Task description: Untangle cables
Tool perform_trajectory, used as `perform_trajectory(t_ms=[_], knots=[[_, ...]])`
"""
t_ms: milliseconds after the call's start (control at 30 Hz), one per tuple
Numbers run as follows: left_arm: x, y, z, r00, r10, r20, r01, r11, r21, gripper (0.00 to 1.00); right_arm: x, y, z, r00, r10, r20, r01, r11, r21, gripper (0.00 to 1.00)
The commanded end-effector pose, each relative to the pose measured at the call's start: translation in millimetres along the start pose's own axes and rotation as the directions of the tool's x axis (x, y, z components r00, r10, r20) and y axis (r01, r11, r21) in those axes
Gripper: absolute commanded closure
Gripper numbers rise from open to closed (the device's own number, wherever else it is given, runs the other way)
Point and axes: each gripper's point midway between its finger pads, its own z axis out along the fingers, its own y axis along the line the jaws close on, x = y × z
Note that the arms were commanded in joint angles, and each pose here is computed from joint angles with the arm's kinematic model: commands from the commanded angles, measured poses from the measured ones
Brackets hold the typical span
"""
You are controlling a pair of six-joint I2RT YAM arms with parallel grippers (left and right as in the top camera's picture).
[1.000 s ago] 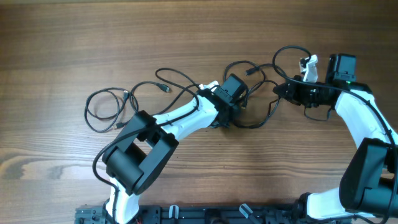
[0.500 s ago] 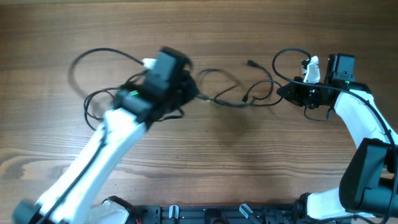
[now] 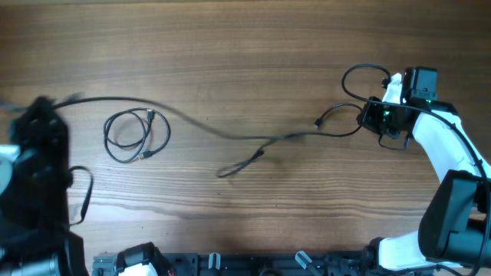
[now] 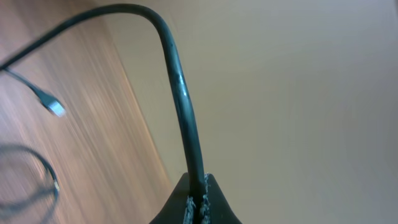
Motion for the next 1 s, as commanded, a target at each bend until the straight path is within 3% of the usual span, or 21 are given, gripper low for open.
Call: perform_trajectory(t_ms=[0, 100, 200, 333, 400, 500, 600, 667, 767, 800, 833, 867, 900, 967], knots=[[-50.4, 29.8, -4.0, 0.967, -0.027, 0.252, 0.064, 0.988, -0.139, 0.96, -8.4, -15.3, -5.7, 0.999, 0.020, 0.039, -0.023, 0.996, 0.089, 0.96], [-65.3, 51.4, -0.3, 0.948, -0.013, 0.317, 0.091, 0.968, -0.232, 0.96, -9.0, -31.7, -8.0, 0.997, 0.058, 0.057, -0.067, 0.981, 0.181, 0.96], [-65.0, 74.5, 16.9, 0.955, -0.005, 0.296, 0.107, 0.938, -0.329, 0.96, -9.7, -55.2, -14.2, 0.988, 0.119, 0.100, -0.144, 0.941, 0.307, 0.96], [-19.3, 93.4, 63.5, 1.000, -0.019, 0.013, 0.023, 0.920, -0.392, 0.96, -6.5, -43.4, -10.5, 0.985, 0.152, 0.080, -0.167, 0.956, 0.240, 0.96], [17.5, 93.6, 87.9, 0.975, -0.012, -0.221, -0.067, 0.937, -0.344, 0.96, -3.1, -20.2, -6.0, 0.992, 0.120, 0.031, -0.123, 0.986, 0.113, 0.96], [78.8, 95.8, 116.5, 0.828, 0.025, -0.560, -0.167, 0.965, -0.204, 0.96, 4.3, 27.7, -6.5, 0.999, -0.006, -0.031, 0.001, 0.988, -0.154, 0.96], [129.1, 113.1, 135.2, 0.655, 0.078, -0.752, -0.241, 0.964, -0.109, 0.96, 9.1, 40.9, -6.2, 0.999, -0.026, -0.048, 0.016, 0.979, -0.201, 0.96], [170.4, 141.2, 140.0, 0.484, 0.108, -0.868, -0.313, 0.948, -0.057, 0.96, 11.5, 47.4, -4.6, 0.998, -0.046, -0.051, 0.035, 0.978, -0.208, 0.96], [206.6, 190.6, 141.4, 0.331, 0.027, -0.943, -0.397, 0.911, -0.113, 0.96, 13.6, 55.4, -2.7, 0.996, -0.072, -0.050, 0.059, 0.975, -0.216, 0.96], [219.3, 223.5, 150.0, 0.294, -0.060, -0.954, -0.420, 0.888, -0.185, 0.96, 16.8, 62.1, -1.1, 0.994, -0.091, -0.055, 0.077, 0.972, -0.223, 0.96], [221.4, 229.4, 152.0, 0.289, -0.075, -0.954, -0.420, 0.886, -0.197, 0.96, 18.8, 65.2, -0.4, 0.993, -0.100, -0.059, 0.084, 0.970, -0.226, 0.96], [222.9, 233.4, 153.2, 0.285, -0.085, -0.955, -0.421, 0.884, -0.205, 0.91, 20.2, 67.9, 0.2, 0.992, -0.108, -0.061, 0.091, 0.969, -0.229, 0.96], [223.8, 235.1, 153.9, 0.283, -0.089, -0.955, -0.422, 0.883, -0.207, 0.80, 21.9, 71.8, 1.0, 0.991, -0.119, -0.063, 0.101, 0.967, -0.234, 0.96], [223.6, 236.1, 155.2, 0.285, -0.089, -0.954, -0.421, 0.883, -0.208, 0.15, 27.7, 92.0, 1.1, 0.985, -0.162, -0.064, 0.136, 0.946, -0.296, 0.96]])
